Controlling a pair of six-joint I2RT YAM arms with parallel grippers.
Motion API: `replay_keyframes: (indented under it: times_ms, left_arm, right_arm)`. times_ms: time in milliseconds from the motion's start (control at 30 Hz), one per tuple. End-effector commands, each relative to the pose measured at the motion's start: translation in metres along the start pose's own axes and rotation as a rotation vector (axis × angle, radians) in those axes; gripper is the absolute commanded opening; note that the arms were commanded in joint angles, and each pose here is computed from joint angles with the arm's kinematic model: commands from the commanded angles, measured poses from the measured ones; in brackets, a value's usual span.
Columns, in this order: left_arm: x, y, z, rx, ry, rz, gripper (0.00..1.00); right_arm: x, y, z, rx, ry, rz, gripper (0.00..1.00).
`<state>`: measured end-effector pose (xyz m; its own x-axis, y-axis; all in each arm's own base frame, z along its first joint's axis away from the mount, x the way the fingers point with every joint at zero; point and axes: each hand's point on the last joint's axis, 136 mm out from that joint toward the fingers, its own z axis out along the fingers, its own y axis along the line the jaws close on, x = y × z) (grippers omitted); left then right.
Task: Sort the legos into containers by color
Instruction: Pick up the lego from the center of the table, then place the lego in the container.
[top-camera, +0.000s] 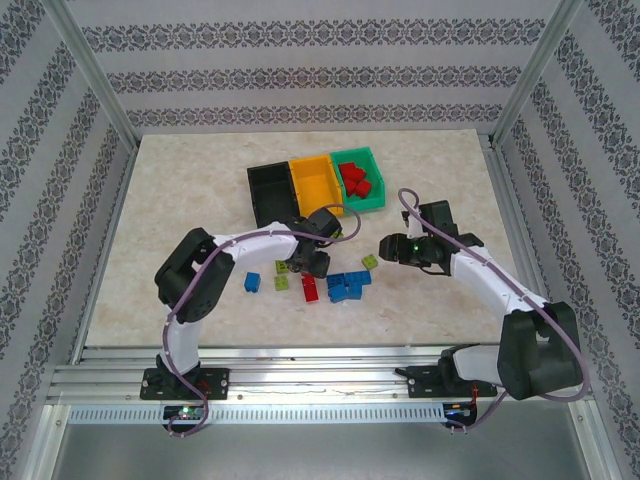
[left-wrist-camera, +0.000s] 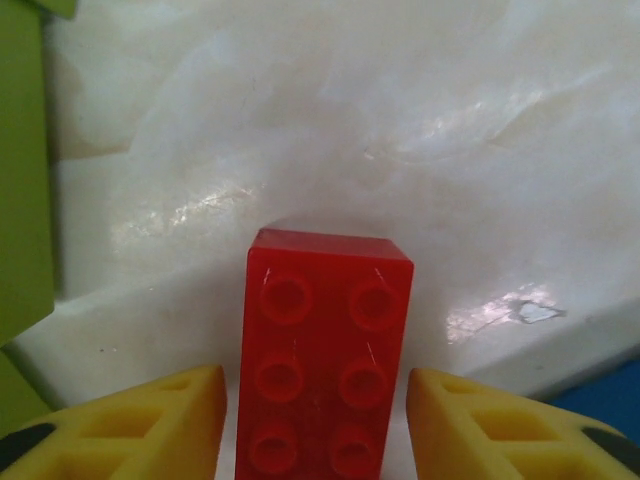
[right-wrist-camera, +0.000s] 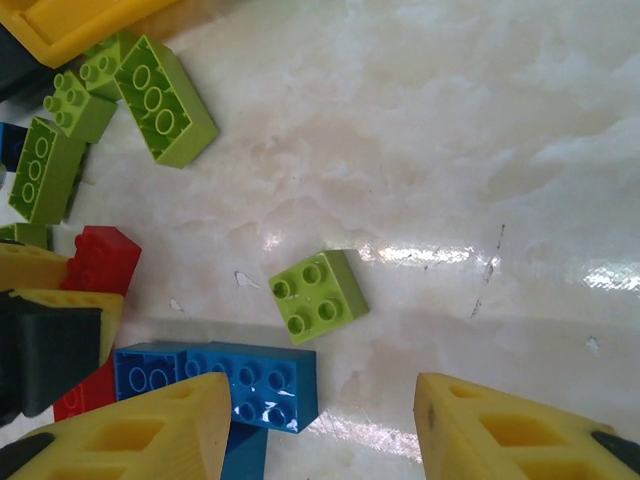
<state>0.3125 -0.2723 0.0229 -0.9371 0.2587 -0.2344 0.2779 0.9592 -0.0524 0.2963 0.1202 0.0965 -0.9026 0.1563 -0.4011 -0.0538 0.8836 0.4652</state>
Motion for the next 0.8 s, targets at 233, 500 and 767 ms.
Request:
replay_keyframes:
  times_ms: [233,500,767]
  left_arm:
    - [-0.006,-0.003,-0.033,-0.019,-0.032,0.074,0.29]
    - [-0.068,-0.033,-0.085,0.083,-0.237,0.115,0.25]
    - [-0.162,-0.058,-0.101,0.081,-0.321,0.226,0.26]
  right_arm:
    - [-0.003,-0.002,-0.011,0.011,-0.074,-0.026,0.52]
    - [-0.001,0.003,-0.014,-0.016,-0.085,-0.012,0.52]
    - [0.022,0.002,-0.019,-0.046,-0.09,0.045,0.52]
